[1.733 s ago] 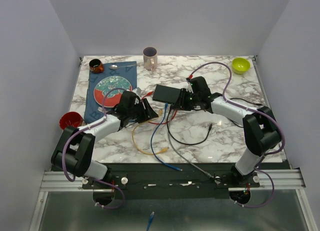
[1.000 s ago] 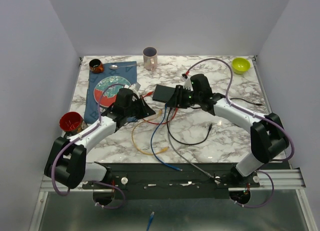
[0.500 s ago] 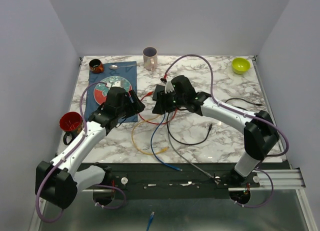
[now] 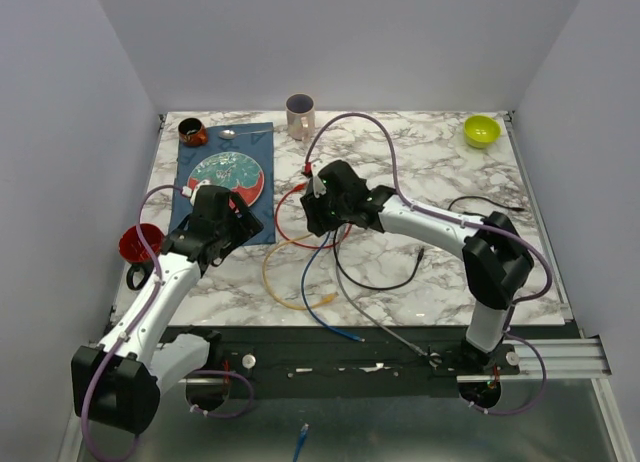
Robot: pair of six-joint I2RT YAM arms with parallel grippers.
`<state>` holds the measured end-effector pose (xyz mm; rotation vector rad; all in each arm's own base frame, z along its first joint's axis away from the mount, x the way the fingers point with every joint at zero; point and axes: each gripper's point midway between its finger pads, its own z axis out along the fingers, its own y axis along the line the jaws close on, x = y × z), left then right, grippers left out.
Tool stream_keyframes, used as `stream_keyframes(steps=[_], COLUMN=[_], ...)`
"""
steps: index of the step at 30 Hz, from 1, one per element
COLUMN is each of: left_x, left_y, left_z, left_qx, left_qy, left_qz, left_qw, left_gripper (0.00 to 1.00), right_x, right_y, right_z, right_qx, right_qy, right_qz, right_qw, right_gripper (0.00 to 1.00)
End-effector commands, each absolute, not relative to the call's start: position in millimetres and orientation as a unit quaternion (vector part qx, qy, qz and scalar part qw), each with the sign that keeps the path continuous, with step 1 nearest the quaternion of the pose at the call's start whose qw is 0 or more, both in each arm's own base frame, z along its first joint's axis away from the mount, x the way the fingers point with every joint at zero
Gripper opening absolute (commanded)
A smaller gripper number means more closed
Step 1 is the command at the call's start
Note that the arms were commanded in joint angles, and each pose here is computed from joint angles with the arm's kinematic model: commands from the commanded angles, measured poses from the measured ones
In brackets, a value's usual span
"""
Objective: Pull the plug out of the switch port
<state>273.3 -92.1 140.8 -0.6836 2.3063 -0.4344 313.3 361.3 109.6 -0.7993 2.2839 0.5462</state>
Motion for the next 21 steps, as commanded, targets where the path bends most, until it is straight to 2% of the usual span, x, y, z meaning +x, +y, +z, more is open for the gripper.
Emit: stream_keyframes(steps=[1,10,16,19,21], left_x=[263,258,254,252,253], left_y=[-90,-90,-92,-91,-91], left_z=[133,126,116,114,117], left_qx=[-0.273,-0.274,-0.276,-0.277,-0.275], left_qy=[0.887,0.886,0.888,0.889,0.887], left_qz=[-0.178,-0.196,-0.202,-0.202,-0.204], left_qw=[0.327,0.317,0.306,0.304,0.31], left_gripper=[0.87,0.87,0.87,0.87,0.87], right_x=[316,302,322,332,336], right_y=[370,382,383,389,390], right_z=[98,85,68,58,56], right_qx=[-0.357,-0.391,-0.383,-0.378,-0.372], right_qy=[0.86,0.852,0.859,0.862,0.864], right_qz=[0.153,0.134,0.09,0.073,0.07], right_qw=[0.332,0.322,0.328,0.329,0.33], right_gripper=[0.62,0.64,0.65,0.61,0.56])
